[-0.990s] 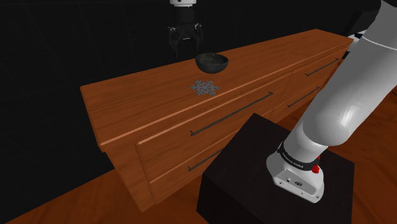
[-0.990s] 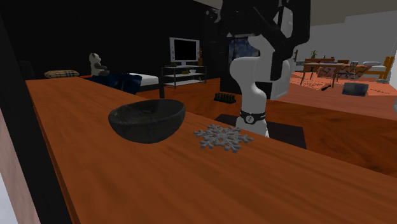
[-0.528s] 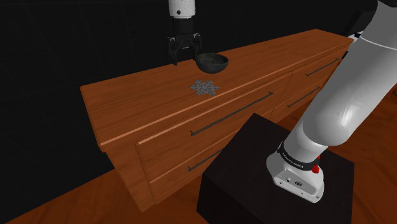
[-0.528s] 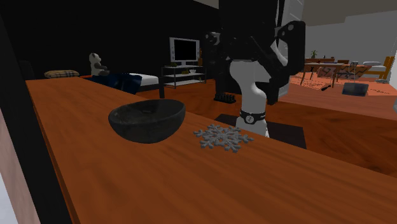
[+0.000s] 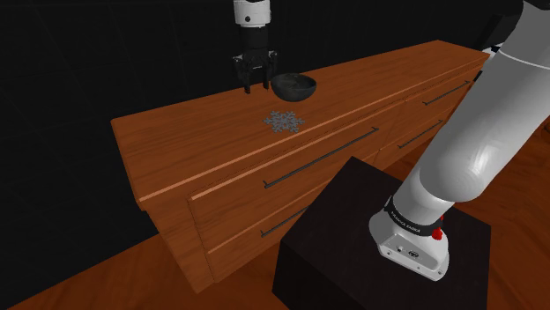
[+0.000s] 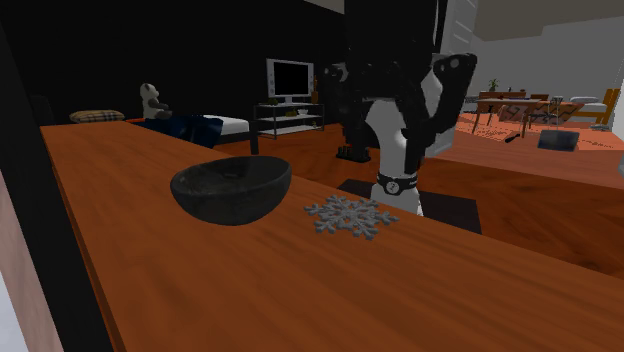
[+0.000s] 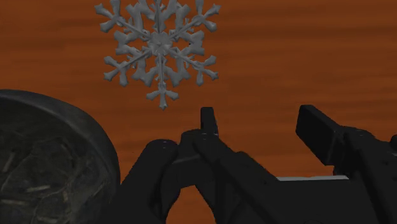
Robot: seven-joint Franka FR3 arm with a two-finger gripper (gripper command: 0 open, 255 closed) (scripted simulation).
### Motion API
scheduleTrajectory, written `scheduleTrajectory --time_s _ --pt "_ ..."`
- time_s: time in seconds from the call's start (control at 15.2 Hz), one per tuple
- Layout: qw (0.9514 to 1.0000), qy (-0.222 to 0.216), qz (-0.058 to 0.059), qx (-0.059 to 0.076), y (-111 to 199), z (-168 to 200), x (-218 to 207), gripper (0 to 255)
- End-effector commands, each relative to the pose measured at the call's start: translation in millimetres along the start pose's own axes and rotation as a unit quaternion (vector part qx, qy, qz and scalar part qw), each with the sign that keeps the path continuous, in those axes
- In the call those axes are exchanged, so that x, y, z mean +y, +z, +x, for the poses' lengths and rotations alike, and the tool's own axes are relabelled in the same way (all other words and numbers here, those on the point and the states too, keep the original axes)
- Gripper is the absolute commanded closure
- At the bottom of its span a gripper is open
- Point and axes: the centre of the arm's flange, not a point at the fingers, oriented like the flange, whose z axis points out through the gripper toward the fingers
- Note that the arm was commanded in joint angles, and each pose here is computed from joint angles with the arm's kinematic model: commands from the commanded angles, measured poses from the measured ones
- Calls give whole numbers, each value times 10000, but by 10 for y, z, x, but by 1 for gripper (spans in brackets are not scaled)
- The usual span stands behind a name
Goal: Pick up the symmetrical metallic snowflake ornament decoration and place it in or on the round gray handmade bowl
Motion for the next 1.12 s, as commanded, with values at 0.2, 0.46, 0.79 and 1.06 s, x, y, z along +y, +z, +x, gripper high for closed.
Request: scheduleTrajectory --time_s 0.2,0.46,0.79,1.06 --pt "10000 0 0 0 0 0 0 255" --pt "10000 0 0 0 0 0 0 255" --pt "9997 20 14 225 272 -28 291 0" --pt "9986 47 32 525 637 -48 677 0"
